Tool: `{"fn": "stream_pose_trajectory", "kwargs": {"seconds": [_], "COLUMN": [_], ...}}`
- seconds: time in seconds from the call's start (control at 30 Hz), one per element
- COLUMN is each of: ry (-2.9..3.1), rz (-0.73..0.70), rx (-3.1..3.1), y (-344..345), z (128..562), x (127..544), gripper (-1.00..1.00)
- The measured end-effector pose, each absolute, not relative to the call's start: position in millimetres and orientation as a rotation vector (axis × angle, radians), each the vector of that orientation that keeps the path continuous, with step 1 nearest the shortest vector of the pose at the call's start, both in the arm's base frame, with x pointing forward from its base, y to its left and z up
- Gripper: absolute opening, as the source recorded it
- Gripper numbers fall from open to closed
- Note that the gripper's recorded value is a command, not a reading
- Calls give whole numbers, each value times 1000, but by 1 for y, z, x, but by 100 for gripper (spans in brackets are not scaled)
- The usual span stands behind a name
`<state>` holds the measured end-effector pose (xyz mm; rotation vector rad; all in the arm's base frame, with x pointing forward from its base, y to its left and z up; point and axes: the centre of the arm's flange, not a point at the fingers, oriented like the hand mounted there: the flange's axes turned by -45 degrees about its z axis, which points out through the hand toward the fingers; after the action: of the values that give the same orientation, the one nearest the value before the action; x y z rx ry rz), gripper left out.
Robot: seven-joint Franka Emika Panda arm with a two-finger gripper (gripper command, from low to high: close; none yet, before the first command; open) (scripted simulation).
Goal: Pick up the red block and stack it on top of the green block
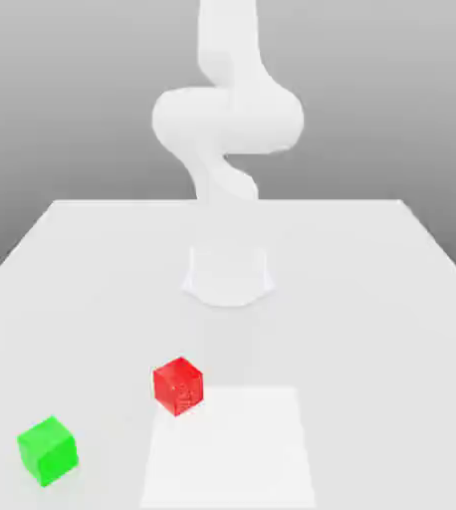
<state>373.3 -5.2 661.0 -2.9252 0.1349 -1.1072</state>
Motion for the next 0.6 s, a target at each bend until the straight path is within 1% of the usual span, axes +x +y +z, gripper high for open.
{"fn": "stream_pose_trajectory", "kwargs": {"seconds": [0.13, 0.23, 0.3, 0.43, 0.53, 0.6], "ry": [363, 539, 662, 923, 1136, 1242], "rz": [-885, -718, -603, -355, -149, -45], "rx": [-2973, -2989, -2990, -2964, -2916, -2882], "y": [-20, -33, -42, -58, -66, -69], "z": [562, 487, 437, 335, 259, 211], "x": [408, 417, 415, 392, 357, 339], "gripper": [0, 0, 0, 0, 0, 0]}}
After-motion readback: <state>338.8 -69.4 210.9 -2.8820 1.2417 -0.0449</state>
